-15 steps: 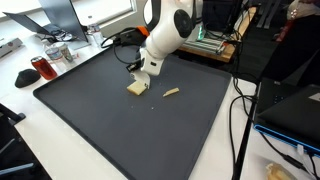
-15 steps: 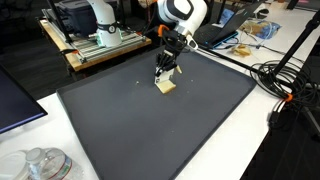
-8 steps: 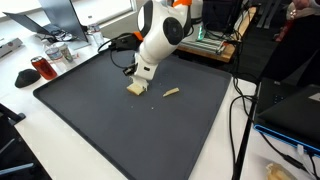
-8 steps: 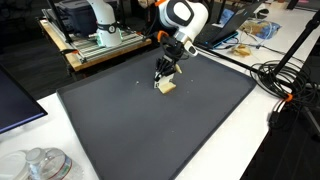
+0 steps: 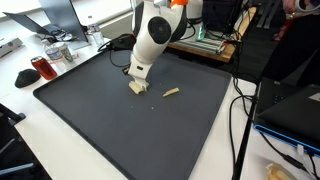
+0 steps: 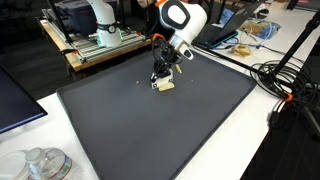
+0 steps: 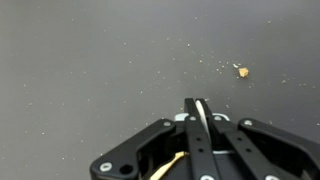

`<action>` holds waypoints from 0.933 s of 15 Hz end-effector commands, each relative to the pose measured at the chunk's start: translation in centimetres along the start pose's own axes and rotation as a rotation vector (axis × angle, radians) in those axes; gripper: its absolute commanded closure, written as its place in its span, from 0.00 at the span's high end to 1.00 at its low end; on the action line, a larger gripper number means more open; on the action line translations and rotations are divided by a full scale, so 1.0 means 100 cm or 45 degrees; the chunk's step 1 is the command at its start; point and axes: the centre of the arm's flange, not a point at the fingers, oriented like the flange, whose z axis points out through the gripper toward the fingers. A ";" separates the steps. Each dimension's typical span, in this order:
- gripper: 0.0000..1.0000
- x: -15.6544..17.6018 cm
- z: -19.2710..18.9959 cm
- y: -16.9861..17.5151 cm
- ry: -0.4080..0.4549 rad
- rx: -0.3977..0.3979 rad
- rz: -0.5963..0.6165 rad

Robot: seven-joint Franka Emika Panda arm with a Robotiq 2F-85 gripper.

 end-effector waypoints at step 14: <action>0.01 0.036 -0.024 -0.017 0.043 -0.057 -0.070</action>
